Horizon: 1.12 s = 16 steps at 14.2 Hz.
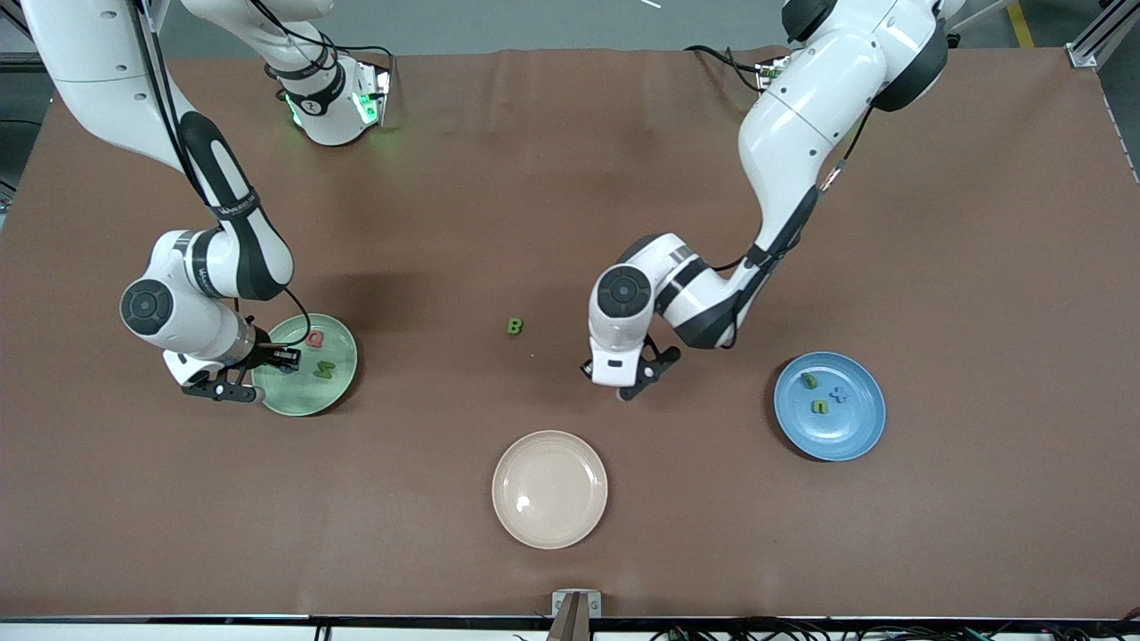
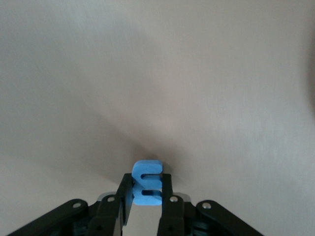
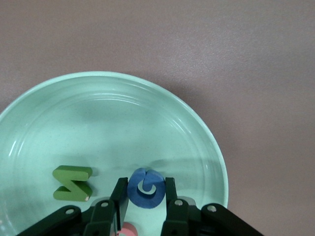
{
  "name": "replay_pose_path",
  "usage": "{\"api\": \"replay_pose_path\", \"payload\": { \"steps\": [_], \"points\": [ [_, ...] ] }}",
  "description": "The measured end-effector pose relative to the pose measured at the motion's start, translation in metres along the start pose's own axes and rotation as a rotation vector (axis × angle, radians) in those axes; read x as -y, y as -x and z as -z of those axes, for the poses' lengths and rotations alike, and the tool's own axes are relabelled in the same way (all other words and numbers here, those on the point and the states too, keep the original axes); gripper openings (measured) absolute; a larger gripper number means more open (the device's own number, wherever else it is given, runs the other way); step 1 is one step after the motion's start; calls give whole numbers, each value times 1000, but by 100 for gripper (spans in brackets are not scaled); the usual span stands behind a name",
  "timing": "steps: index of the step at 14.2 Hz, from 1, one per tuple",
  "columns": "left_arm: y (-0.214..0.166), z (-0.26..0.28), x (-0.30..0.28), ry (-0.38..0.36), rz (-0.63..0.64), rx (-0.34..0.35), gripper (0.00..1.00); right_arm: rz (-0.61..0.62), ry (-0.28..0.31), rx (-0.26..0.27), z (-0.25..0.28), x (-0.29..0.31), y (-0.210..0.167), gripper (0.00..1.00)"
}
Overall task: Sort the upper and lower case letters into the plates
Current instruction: 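Place the blue E in the blue plate while the right gripper reaches B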
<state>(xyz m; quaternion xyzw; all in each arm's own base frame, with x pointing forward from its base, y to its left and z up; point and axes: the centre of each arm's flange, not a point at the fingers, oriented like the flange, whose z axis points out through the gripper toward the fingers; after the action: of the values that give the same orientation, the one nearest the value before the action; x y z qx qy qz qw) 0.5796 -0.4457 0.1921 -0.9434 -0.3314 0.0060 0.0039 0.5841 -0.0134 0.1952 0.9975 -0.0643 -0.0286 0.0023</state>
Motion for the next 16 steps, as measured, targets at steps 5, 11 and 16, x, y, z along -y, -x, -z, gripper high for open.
{"api": "replay_pose_path", "payload": {
  "steps": [5,11,16],
  "points": [
    [-100,54,40,-78,-121,-13,27,-94,-18,77,41,96,2,87],
    [-190,80,100,-166,-267,30,27,-320,-69,-17,66,314,78,100],
    [-252,67,153,-178,-306,72,27,-404,-88,-30,-7,371,118,100]
  ]
}}
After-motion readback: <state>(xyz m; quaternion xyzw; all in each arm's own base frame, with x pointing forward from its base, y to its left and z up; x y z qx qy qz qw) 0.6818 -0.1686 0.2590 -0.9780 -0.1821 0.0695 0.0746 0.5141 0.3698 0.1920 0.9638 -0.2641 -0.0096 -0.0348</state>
